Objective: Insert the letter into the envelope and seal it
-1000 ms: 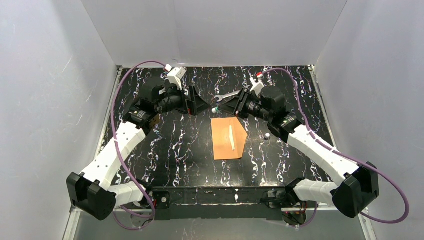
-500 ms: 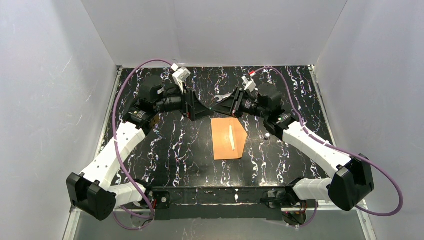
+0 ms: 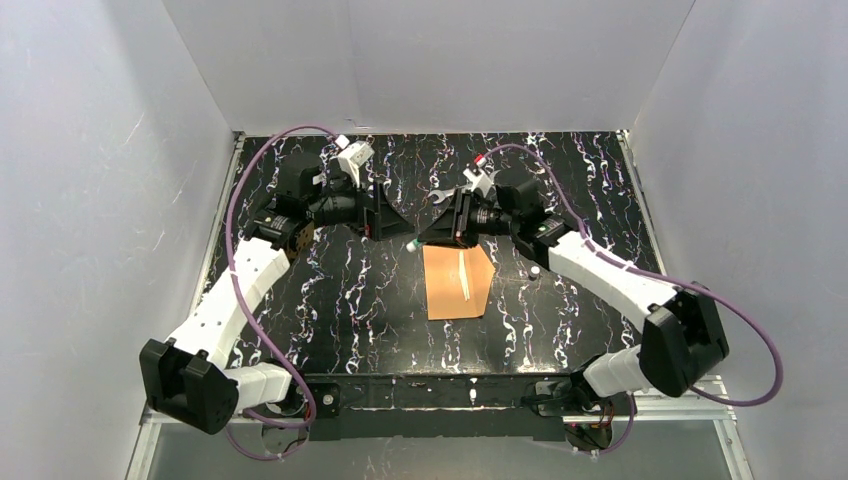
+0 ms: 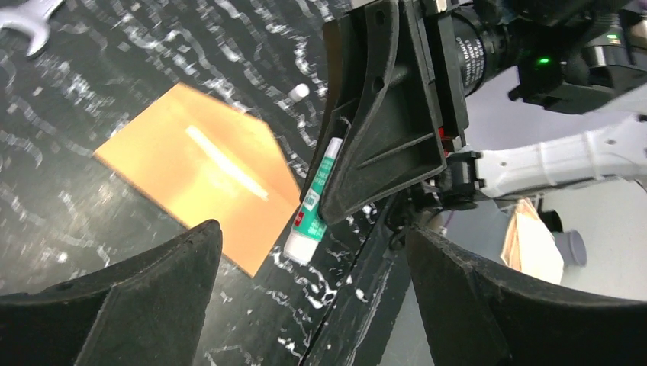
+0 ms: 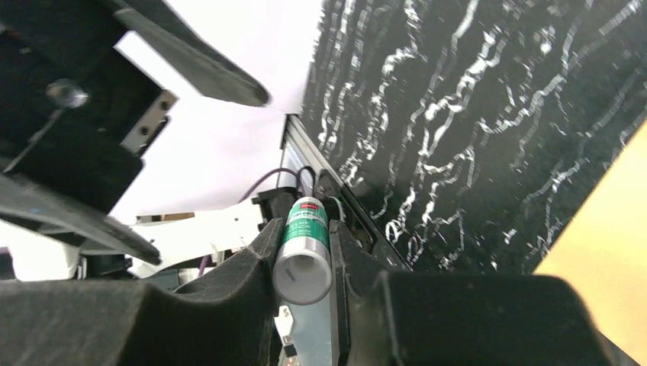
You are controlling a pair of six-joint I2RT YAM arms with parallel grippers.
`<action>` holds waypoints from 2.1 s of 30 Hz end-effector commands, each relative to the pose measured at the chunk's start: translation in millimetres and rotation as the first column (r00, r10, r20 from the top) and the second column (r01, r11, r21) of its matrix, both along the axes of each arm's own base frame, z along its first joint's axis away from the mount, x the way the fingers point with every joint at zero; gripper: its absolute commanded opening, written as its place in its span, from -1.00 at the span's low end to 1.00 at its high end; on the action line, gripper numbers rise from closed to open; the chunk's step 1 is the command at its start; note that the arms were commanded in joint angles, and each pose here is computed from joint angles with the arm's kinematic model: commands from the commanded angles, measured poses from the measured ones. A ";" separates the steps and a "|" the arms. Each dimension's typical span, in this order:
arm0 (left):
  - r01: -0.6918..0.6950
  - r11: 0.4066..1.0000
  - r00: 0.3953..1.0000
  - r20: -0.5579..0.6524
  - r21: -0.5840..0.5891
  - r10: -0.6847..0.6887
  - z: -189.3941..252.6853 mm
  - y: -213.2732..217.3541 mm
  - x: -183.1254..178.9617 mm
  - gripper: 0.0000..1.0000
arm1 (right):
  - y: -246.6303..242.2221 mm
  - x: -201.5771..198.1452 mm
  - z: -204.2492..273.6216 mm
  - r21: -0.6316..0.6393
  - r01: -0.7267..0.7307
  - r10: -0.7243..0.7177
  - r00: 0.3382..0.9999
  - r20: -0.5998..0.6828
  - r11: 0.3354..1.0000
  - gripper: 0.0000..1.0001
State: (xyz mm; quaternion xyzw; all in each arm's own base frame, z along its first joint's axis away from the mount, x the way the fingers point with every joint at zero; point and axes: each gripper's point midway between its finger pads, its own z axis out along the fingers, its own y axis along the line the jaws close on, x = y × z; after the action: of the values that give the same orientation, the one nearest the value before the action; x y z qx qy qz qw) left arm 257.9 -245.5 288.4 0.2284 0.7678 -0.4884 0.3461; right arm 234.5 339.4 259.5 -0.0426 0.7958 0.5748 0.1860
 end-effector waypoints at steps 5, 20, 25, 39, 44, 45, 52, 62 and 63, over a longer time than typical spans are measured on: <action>-0.291 0.917 0.933 -0.133 0.272 0.335 -71.1 53.3 5.3 0.76 | 0.2 -9.4 -56.9 -0.086 -0.038 0.024 0.987 -0.158 0.996 -0.97; -0.561 0.644 0.645 -0.212 0.521 0.734 -151.1 126.7 -5.3 0.80 | 77.1 -33.8 -133.1 -0.001 -0.148 0.131 0.878 -0.460 0.989 -0.97; -0.554 0.639 0.624 -0.241 0.535 0.743 -163.2 130.2 -10.8 0.81 | 89.1 -26.4 -149.1 -0.016 -0.099 0.074 0.829 -0.555 0.995 -0.97; -0.431 0.663 0.598 -0.357 0.612 0.718 -210.3 116.2 4.2 0.75 | 79.0 -23.0 -192.9 -0.236 -0.090 -0.077 0.787 -0.613 0.968 -0.62; -0.367 0.706 0.586 -0.439 0.605 0.681 -232.8 100.4 16.7 0.31 | 72.2 -31.6 -210.3 -0.274 -0.119 -0.089 0.762 -0.641 0.954 -0.54; -0.354 0.725 0.591 -0.459 0.591 0.663 -234.4 95.4 18.4 0.19 | 71.2 -32.0 -212.1 -0.280 -0.121 -0.092 0.761 -0.642 0.952 -0.49; -0.310 0.777 0.590 -0.530 0.547 0.609 -241.9 81.3 18.2 0.02 | 66.0 -29.3 -214.6 -0.347 -0.118 -0.135 0.770 -0.624 0.931 0.00; -0.244 0.803 0.598 -0.568 0.544 0.566 -253.0 71.5 24.6 -0.03 | 66.2 -13.4 -171.3 -0.372 -0.093 -0.105 0.871 -0.480 0.924 0.14; -0.240 0.802 0.597 -0.568 0.547 0.566 -253.4 71.6 25.0 -0.05 | 65.1 -10.4 -161.2 -0.378 -0.085 -0.101 0.889 -0.446 0.922 0.14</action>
State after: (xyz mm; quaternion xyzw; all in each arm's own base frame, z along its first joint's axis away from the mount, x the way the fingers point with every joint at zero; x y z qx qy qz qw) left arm 279.7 -169.3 30.3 -0.1113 0.9564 -0.2591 0.0757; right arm 207.2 400.6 42.5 0.1139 0.9145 0.3778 -0.0891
